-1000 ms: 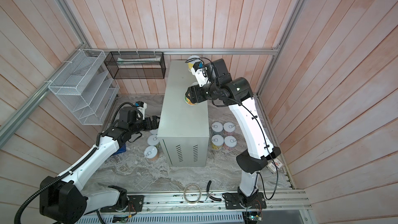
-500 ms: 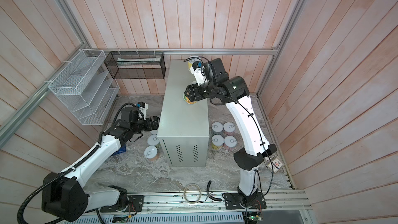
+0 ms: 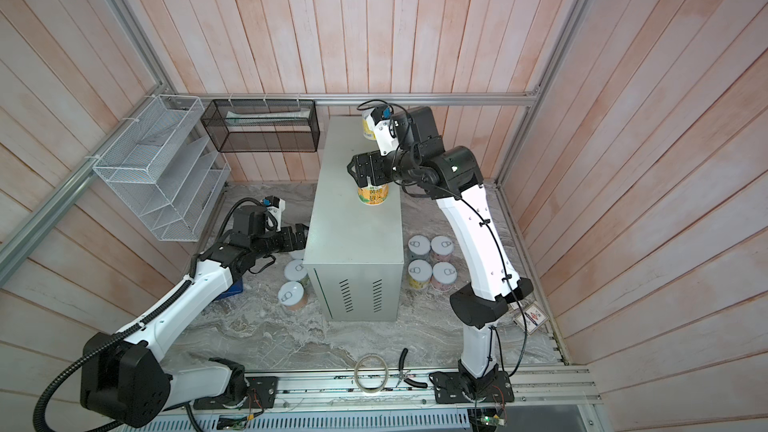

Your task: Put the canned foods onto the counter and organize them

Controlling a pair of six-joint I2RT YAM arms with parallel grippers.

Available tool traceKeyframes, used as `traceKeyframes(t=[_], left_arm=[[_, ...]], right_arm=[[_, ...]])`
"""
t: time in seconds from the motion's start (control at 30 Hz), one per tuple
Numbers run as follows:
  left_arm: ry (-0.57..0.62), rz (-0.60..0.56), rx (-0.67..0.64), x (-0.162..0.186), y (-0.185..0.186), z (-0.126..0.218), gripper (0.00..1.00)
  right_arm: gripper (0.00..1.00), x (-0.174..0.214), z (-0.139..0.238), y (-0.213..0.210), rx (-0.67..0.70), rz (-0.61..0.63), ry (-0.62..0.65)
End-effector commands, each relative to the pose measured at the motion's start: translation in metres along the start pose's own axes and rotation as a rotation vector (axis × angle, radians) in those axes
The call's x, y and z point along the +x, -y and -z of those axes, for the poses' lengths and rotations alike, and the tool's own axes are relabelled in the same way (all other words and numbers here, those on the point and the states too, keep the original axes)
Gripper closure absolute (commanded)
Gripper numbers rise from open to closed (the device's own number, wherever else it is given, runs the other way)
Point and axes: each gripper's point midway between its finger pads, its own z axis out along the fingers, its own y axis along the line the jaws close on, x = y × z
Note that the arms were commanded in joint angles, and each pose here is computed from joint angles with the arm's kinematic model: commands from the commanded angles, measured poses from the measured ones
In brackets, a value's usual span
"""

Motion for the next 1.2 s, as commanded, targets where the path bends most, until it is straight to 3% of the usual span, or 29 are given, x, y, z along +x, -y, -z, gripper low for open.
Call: traceKeyframes(t=[0.0, 0.17, 0.27, 0.5, 0.57, 0.63, 0.67, 0.9, 1.17], left_arm=[[0.060, -0.005, -0.046, -0.016, -0.010, 0.014, 0.00], [0.190, -0.032, -0.146, -0.053, -0.017, 0.057, 0.00], [0.280, -0.053, -0.156, -0.078, -0.007, 0.092, 0.00], [0.349, -0.079, -0.072, -0.108, 0.030, 0.140, 0.00], [0.352, -0.085, -0.058, -0.112, 0.037, 0.143, 0.00], [0.353, -0.086, -0.053, -0.114, 0.039, 0.143, 0.00], [0.355, -0.084, -0.051, -0.115, 0.039, 0.142, 0.00], [0.327, -0.071, -0.005, -0.108, 0.044, 0.125, 0.00], [0.287, -0.052, 0.032, -0.091, 0.046, 0.103, 0.01]], right_arm=[[0.03, -0.034, 0.035, -0.006, 0.010, 0.014, 0.156], [0.04, -0.059, 0.079, -0.003, 0.059, 0.012, 0.316], [0.09, -0.060, 0.105, -0.002, 0.076, 0.014, 0.385], [0.21, -0.008, 0.131, -0.002, 0.119, 0.008, 0.379], [0.27, 0.011, 0.131, -0.005, 0.131, 0.003, 0.364], [0.51, 0.027, 0.128, -0.009, 0.114, -0.014, 0.352], [0.53, 0.036, 0.123, -0.011, 0.101, -0.024, 0.336], [0.49, 0.068, 0.089, -0.009, 0.105, -0.050, 0.289], [0.49, 0.069, 0.051, -0.002, 0.148, -0.007, 0.255]])
